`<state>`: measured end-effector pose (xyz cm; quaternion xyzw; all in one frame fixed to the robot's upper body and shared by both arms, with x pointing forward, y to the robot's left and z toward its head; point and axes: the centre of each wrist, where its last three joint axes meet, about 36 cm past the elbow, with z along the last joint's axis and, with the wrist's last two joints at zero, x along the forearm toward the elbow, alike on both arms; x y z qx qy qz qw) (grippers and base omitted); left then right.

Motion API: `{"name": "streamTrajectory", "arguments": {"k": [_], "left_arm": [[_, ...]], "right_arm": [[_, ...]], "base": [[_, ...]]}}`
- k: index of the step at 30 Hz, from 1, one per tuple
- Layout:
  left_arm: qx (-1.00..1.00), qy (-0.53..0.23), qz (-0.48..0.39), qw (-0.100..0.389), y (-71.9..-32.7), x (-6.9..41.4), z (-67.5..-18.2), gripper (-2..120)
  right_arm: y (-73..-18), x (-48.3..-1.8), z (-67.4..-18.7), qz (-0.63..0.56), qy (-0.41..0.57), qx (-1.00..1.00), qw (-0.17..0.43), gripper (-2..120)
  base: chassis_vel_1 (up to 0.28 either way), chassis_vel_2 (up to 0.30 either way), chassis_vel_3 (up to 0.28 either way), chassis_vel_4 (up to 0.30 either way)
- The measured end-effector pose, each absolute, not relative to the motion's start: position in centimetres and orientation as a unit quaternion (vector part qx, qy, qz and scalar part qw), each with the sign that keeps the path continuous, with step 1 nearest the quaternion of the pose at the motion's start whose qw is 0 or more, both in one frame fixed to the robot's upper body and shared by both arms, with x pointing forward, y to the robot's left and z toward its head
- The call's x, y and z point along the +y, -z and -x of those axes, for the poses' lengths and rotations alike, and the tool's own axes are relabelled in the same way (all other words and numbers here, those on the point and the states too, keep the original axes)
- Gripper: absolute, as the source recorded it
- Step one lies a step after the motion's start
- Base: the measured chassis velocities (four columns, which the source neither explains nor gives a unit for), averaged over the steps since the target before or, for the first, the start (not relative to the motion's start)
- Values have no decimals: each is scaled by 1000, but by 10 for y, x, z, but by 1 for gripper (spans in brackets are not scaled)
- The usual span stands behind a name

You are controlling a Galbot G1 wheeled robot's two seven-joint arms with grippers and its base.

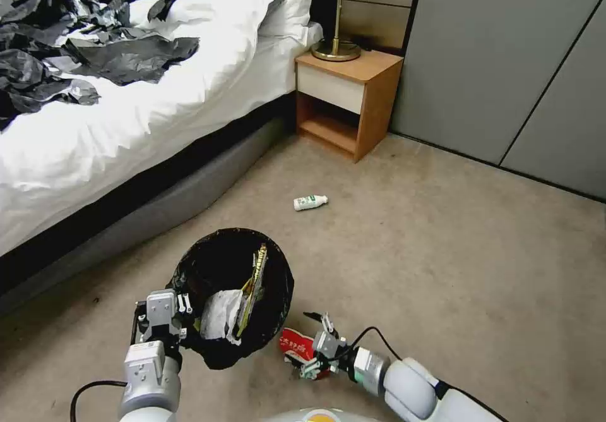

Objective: Pick up the trash bin, then pick up the garbage from the floor and place it into the trash bin.

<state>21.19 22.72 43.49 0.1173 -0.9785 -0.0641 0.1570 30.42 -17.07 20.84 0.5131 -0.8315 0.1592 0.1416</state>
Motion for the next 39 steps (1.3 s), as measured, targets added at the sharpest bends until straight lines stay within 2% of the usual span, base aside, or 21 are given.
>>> {"name": "streamTrajectory", "arguments": {"k": [18, 20, 21, 24, 25, 27, 28, 30, 32, 35, 36, 39], "left_arm": [[-978, 62, -118, 158, -434, 227, -212, 3], [-978, 63, -118, 160, -434, 227, -211, 3], [-978, 63, -118, 160, -434, 227, -211, 3], [-978, 64, -119, 159, -435, 228, -210, 3], [-978, 64, -119, 159, -435, 228, -210, 3], [-978, 64, -119, 158, -436, 228, -210, 3], [-978, 64, -119, 158, -436, 228, -210, 3], [-978, 63, -119, 157, -436, 228, -210, 3], [-978, 63, -119, 157, -436, 227, -211, 3], [-979, 63, -118, 156, -436, 227, -211, 3], [-979, 63, -118, 156, -436, 227, -211, 3], [-979, 63, -118, 155, -438, 228, -211, 3]], "right_arm": [[-176, -170, -303, -510, -178, -824, 169, 98], [-166, -168, -309, -505, -181, -826, 173, 88], [-166, -168, -309, -505, -181, -826, 173, 88], [-158, -170, -315, -499, -185, -828, 178, 75], [-158, -170, -315, -499, -185, -828, 178, 75], [-157, -170, -317, -498, -185, -829, 178, 63], [-157, -170, -317, -498, -185, -829, 178, 63], [-158, -169, -317, -495, -185, -830, 176, 52], [-158, -169, -317, -495, -184, -831, 175, 49], [-159, -171, -315, -495, -184, -831, 175, 33], [-159, -171, -315, -495, -184, -831, 175, 33], [-162, -173, -316, -494, -185, -832, 172, 19]], "base": [[0, 0, 0, 0], [0, 0, 0, 0], [0, 0, 0, 0], [0, 0, 0, 0], [0, 0, 0, 0], [0, 0, 0, 0], [0, 0, 0, 0], [0, 0, 0, 0], [0, 0, 0, 0], [0, 0, 0, 0], [0, 0, 0, 0], [0, 0, 0, 0]]}}
